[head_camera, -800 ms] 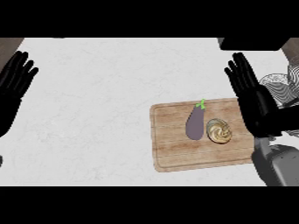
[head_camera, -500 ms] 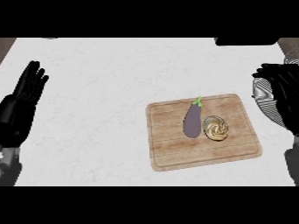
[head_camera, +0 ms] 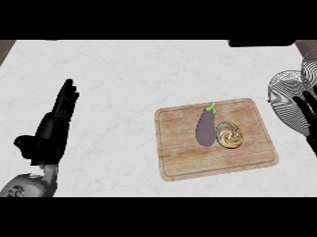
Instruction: Pick the cupcake from the cutting board and place it in the tiered basket
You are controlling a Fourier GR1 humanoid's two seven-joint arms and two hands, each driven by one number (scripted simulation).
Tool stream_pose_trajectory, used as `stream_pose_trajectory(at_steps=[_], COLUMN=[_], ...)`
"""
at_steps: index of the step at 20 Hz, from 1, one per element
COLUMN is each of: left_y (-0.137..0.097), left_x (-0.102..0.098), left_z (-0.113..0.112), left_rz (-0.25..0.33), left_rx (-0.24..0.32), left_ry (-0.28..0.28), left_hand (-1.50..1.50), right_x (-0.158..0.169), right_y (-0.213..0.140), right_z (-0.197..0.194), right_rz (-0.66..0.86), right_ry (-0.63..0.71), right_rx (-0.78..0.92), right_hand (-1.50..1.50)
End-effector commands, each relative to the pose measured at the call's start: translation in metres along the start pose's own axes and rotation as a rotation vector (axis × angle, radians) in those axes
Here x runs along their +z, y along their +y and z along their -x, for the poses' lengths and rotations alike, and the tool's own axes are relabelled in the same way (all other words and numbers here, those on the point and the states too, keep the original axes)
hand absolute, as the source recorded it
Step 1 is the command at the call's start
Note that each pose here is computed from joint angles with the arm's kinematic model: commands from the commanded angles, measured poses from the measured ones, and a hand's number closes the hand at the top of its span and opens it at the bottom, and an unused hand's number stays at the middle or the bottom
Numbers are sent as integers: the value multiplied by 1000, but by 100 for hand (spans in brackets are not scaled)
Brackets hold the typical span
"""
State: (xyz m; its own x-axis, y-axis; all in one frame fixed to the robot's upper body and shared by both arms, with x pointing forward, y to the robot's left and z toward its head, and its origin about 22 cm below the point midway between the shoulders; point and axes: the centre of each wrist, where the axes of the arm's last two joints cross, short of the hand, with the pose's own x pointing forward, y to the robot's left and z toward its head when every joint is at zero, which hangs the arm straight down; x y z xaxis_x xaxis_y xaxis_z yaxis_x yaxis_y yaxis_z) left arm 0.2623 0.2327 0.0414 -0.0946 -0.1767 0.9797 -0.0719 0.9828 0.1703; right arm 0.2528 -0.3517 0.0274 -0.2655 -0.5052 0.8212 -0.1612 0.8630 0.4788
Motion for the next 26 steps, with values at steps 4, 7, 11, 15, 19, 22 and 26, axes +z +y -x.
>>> stream_pose_trajectory(at_steps=[4, 7, 11, 15, 19, 22, 26], left_y=[-32, -25, -16, -16, -18, -28, -35], left_x=[-7, 5, 0, -11, 1, 0, -11], left_z=[8, 9, 9, -1, 10, 0, 6], left_rz=[-12, -5, -14, 0, 4, 8, 26], left_rx=[-12, -11, -26, -18, -21, -10, -10], left_ry=[-9, 9, 9, 5, 11, 7, 4], left_hand=[0, 0, 0, 0, 0, 0, 0], right_x=[30, 21, -5, -14, -7, 7, -7], right_y=[-47, -41, 3, 46, 90, 122, 155], right_z=[-79, -130, -175, -180, -175, -155, -140], right_rz=[-227, -283, -437, -494, -511, -499, -495], right_ry=[49, 156, 185, 244, 314, 366, 418], right_rx=[269, 618, 956, 1258, 1396, 1428, 1439], right_hand=[-150, -150, -150, -150, -150, -150, -150])
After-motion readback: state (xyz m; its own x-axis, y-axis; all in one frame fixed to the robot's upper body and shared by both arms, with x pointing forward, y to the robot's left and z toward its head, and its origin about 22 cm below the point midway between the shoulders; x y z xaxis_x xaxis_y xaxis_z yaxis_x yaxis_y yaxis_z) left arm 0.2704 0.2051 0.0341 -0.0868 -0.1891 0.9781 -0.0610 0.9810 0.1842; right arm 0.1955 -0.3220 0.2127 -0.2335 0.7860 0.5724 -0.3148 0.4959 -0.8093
